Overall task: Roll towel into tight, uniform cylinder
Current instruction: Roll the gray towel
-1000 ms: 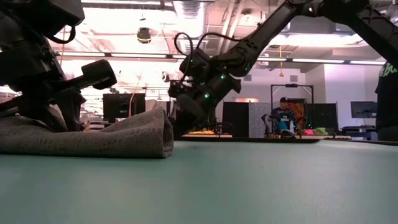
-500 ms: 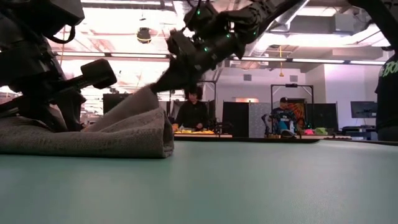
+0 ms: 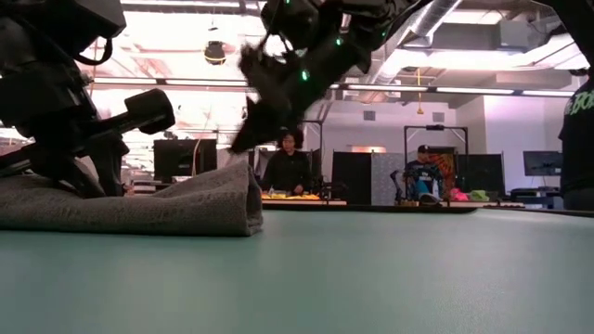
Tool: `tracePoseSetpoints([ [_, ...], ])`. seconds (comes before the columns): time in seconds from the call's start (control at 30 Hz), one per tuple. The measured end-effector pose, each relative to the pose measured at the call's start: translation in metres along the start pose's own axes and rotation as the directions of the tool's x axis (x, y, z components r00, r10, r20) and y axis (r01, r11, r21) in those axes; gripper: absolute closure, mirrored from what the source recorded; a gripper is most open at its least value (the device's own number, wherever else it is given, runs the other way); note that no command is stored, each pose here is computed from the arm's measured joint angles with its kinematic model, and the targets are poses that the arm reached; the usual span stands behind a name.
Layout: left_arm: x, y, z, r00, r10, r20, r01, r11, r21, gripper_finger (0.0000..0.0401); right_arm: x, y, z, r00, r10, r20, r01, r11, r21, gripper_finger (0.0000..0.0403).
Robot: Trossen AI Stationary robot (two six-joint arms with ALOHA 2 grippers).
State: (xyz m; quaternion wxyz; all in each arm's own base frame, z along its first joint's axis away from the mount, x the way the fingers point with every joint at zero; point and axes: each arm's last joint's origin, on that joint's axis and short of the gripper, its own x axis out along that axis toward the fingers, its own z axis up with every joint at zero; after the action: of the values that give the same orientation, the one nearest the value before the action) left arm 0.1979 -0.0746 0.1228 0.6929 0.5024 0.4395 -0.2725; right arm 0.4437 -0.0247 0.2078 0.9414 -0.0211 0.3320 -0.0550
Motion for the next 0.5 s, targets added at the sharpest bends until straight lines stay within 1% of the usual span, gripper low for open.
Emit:
tracePoseSetpoints([
  [0.03, 0.0, 0.0, 0.0, 1.0, 0.001, 0.0, -0.001, 1.0, 0.001, 0.0401, 0.002, -0.003, -0.005, 0.999, -0.039, -0.022, 0.039, 0.999, 0.008, 0.021],
  [0.07, 0.0, -0.001, 0.001, 1.0, 0.001, 0.0, -0.001, 1.0, 0.003, 0.0401, 0.003, -0.008, -0.007, 0.998, -0.053, -0.024, 0.054, 0.998, 0.044, 0.0212],
  [0.1, 0.0, -0.001, 0.001, 1.0, 0.003, 0.0, -0.003, 1.0, 0.002, 0.0401, 0.003, -0.015, -0.007, 0.998, -0.059, -0.019, 0.06, 0.993, 0.098, 0.0213],
  [0.13, 0.0, -0.001, 0.001, 1.0, 0.004, -0.001, -0.004, 1.0, -0.002, 0.0401, 0.005, -0.022, -0.008, 0.999, -0.037, -0.004, 0.037, 0.985, 0.167, 0.0214],
  [0.17, 0.0, -0.001, 0.001, 1.0, 0.004, -0.001, -0.004, 1.0, -0.01, 0.0401, 0.007, -0.028, -0.01, 1.0, -0.005, 0.01, 0.003, 0.971, 0.239, 0.0214],
  [0.23, -0.001, -0.001, 0.002, 1.0, 0.005, -0.001, -0.005, 1.0, -0.026, 0.0401, 0.014, -0.038, -0.019, 0.998, 0.052, 0.026, -0.058, 0.925, 0.376, 0.0213],
  [0.3, -0.001, -0.001, 0.002, 1.0, 0.005, -0.001, -0.005, 0.999, -0.034, 0.0401, 0.018, -0.046, -0.034, 0.999, 0.05, -0.009, -0.039, 0.876, 0.481, 0.021],
  [0.4, -0.001, -0.001, 0.002, 1.0, 0.007, 0.001, -0.007, 0.999, -0.036, 0.0401, 0.019, -0.051, -0.048, 0.999, 0.011, -0.037, 0.012, 0.828, 0.561, 0.0208],
  [0.5, -0.001, 0.0, 0.002, 1.0, 0.014, 0.007, -0.013, 0.999, -0.038, 0.0401, 0.02, -0.055, -0.053, 0.999, -0.018, -0.049, 0.044, 0.791, 0.61, 0.0208],
])
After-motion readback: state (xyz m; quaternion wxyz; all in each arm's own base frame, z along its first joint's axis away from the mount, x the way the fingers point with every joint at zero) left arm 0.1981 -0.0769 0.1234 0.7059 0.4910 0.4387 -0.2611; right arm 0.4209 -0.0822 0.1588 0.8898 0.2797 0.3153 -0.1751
